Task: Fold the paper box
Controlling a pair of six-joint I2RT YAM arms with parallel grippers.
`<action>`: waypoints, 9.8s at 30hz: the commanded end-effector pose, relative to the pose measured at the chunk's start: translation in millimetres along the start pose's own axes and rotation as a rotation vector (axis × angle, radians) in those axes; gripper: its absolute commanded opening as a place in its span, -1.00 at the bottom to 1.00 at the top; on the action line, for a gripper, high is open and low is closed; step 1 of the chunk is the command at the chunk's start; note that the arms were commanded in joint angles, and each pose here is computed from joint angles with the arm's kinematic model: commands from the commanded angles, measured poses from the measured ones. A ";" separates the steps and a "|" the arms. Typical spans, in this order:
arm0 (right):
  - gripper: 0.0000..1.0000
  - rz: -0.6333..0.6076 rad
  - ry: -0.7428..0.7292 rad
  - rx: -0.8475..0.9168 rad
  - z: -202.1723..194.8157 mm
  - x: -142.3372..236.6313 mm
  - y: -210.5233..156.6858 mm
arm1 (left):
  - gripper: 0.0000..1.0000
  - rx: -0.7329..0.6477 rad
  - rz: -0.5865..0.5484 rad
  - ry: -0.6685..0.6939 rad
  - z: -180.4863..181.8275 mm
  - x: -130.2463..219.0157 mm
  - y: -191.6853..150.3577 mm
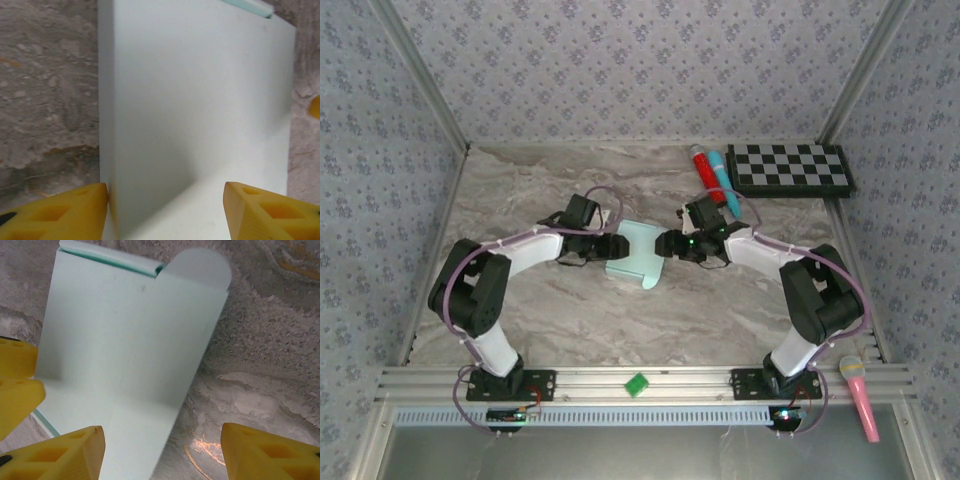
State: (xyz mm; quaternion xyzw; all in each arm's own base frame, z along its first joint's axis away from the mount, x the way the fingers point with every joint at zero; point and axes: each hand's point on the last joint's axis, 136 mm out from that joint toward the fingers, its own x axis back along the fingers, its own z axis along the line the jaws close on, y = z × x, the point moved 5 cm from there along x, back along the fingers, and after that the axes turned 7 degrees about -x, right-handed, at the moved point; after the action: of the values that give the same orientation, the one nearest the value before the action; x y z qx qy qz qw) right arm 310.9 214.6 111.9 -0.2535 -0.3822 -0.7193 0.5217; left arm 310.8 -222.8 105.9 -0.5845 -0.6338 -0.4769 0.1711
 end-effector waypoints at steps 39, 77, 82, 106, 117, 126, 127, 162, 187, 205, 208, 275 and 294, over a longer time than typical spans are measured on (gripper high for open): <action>-0.05 0.073 0.373 -0.192 12.9 -48.4 -3.7 | -0.29 0.030 -0.009 -0.010 17.8 -14.1 18.8; -0.09 -0.028 0.330 0.085 83.8 0.3 20.8 | 0.04 0.101 -0.120 -0.133 19.2 -11.4 27.6; -0.08 -0.019 0.310 0.129 92.5 -1.9 26.7 | 0.05 0.129 -0.137 -0.153 21.9 -13.7 27.4; -0.01 -0.030 0.279 0.249 139.0 16.3 64.0 | 0.07 0.182 -0.221 0.021 46.3 16.8 36.4; -0.01 -0.111 0.204 0.090 97.6 24.9 65.8 | 0.08 0.122 -0.257 0.106 43.5 36.8 40.6; 0.02 -0.032 0.262 0.018 92.7 -3.3 47.7 | 0.08 0.083 -0.261 0.049 33.9 35.9 45.6; 0.03 -0.025 0.268 0.022 95.0 -5.9 46.4 | 0.08 0.080 -0.259 0.042 33.1 35.3 46.0; -0.10 0.074 -0.071 -0.096 32.4 -59.7 -1.1 | 0.06 0.075 -0.165 -0.051 28.5 11.0 37.4; 0.05 -0.097 0.223 0.008 102.4 7.6 50.7 | 0.56 -0.077 -0.316 0.202 8.4 88.7 76.5; 0.04 -0.154 -0.016 -0.152 -12.1 45.6 40.3 | 0.85 -0.301 -0.079 0.306 -38.6 45.4 75.7; 0.04 -0.166 -0.034 -0.182 -27.2 51.7 37.3 | 0.84 -0.338 -0.027 0.375 -39.6 33.4 74.1; 0.05 -0.194 -0.104 -0.270 -71.6 69.6 16.6 | -0.02 -1.304 0.293 -0.111 -60.8 -6.2 54.4; 0.06 -0.192 -0.103 -0.271 -74.0 70.8 13.9 | 0.29 -1.407 0.288 -0.122 -68.5 -3.1 65.7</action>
State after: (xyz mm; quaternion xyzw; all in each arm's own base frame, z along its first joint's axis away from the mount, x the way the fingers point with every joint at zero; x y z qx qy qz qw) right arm 306.5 117.9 126.7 -0.3165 -0.3232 -0.7989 0.3964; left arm 348.9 -286.6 158.9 -0.6542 -0.1136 -0.7177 -0.2097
